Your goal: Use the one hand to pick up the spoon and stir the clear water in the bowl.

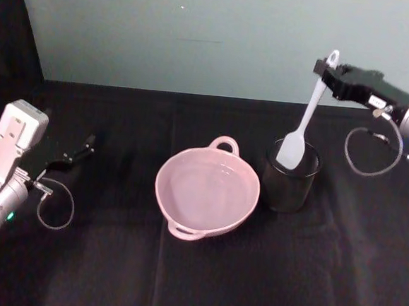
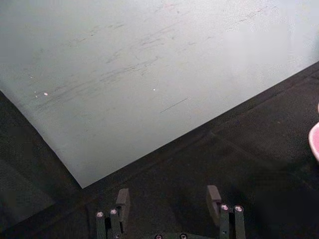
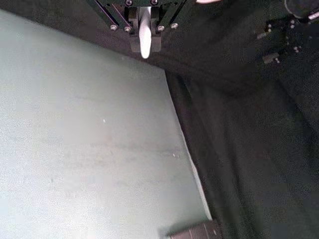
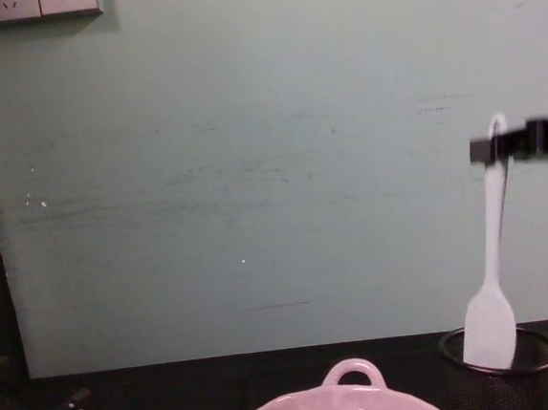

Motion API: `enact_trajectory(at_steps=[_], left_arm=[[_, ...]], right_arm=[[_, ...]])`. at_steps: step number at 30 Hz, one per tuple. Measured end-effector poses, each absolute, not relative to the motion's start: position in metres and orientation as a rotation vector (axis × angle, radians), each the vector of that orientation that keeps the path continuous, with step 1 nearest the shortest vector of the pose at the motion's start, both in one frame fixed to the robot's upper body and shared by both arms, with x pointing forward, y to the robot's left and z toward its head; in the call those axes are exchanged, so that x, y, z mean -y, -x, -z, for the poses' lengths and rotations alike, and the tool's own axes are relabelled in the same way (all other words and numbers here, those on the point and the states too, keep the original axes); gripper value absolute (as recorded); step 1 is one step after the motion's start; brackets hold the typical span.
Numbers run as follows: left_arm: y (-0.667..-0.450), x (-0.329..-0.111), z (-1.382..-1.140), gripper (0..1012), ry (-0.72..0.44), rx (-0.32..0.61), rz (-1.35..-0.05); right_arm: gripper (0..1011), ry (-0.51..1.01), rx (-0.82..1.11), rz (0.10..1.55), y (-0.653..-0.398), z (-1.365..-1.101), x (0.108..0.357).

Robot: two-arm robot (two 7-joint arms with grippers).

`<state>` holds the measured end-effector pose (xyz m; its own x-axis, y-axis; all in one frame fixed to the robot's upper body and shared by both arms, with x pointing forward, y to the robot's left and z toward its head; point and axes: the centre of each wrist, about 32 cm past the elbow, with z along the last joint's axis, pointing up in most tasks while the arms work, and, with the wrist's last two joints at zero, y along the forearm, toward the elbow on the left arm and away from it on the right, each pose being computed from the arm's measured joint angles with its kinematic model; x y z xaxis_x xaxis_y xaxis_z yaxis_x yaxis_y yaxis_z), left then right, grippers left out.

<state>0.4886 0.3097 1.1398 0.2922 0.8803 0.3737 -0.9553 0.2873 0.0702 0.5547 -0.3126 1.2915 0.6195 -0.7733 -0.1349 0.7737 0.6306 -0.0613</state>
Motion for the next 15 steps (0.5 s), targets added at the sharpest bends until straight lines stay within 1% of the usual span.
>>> enact_trajectory(at_steps=[5, 10, 15], left_arm=[[-0.489, -0.310, -1.140, 1011, -0.304, 0.285, -1.248], [-0.489, -0.310, -1.140, 1011, -0.304, 0.285, -1.248], [-0.489, -0.310, -1.140, 1011, -0.304, 0.285, -1.248]], right_arm=[[134, -0.030, -0.117, 0.867, -0.552, -1.313, 0.314], [134, -0.049, -0.099, 0.839, -0.552, -1.326, 0.311], [134, -0.051, -0.104, 0.789, -0.554, -1.327, 0.299]])
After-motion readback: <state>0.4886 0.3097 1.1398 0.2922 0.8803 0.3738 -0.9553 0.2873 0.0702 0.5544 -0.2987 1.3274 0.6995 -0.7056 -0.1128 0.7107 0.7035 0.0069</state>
